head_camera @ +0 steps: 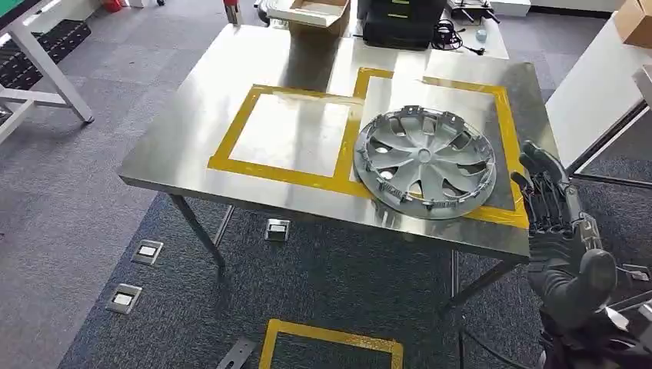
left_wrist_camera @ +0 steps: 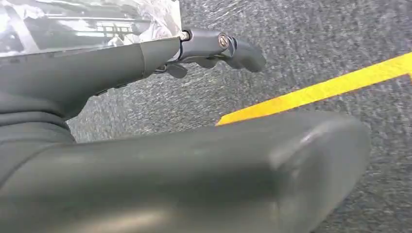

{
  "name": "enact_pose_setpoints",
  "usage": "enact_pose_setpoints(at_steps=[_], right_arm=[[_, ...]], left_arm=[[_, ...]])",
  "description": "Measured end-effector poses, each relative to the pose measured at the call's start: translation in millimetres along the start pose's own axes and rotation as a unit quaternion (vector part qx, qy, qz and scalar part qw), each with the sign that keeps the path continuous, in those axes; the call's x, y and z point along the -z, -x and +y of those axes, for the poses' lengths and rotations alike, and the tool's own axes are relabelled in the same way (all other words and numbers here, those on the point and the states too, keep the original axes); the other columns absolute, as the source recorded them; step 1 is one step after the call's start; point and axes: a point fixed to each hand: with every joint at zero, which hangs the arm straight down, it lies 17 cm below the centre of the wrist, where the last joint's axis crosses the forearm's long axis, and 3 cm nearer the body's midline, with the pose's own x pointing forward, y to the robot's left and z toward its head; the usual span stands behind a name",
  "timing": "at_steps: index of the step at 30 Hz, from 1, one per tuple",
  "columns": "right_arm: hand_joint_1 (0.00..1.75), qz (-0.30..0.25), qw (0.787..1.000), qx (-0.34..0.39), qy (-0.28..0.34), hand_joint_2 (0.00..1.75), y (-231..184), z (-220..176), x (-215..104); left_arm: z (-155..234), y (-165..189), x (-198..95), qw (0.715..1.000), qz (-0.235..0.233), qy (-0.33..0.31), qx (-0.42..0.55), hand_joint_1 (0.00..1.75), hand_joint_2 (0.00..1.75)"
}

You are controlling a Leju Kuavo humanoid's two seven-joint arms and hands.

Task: Take the parts from the cabinet and place them on the table.

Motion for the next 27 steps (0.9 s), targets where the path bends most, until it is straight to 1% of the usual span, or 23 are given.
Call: enact_pose_setpoints(at_steps=[10,16,27], right_arm=[[0.0,-0.002,1.0,-0.007,-0.003,0.0,-1,5,1],[0.0,0.008,1.0,-0.006,0.0,0.0,5,8,-3],[0.0,0.006,1.0,-0.005,0.003,0.0,1,8,-4]], left_arm=[[-5,9,-2,1.0,-0.001,0.005,-0.018,0.0,0.0],[-3,11,-2,1.0,0.003,0.0,-0.018,0.0,0.0],[-3,8,-2,1.0,0.004,0.0,-0.016,0.0,0.0]])
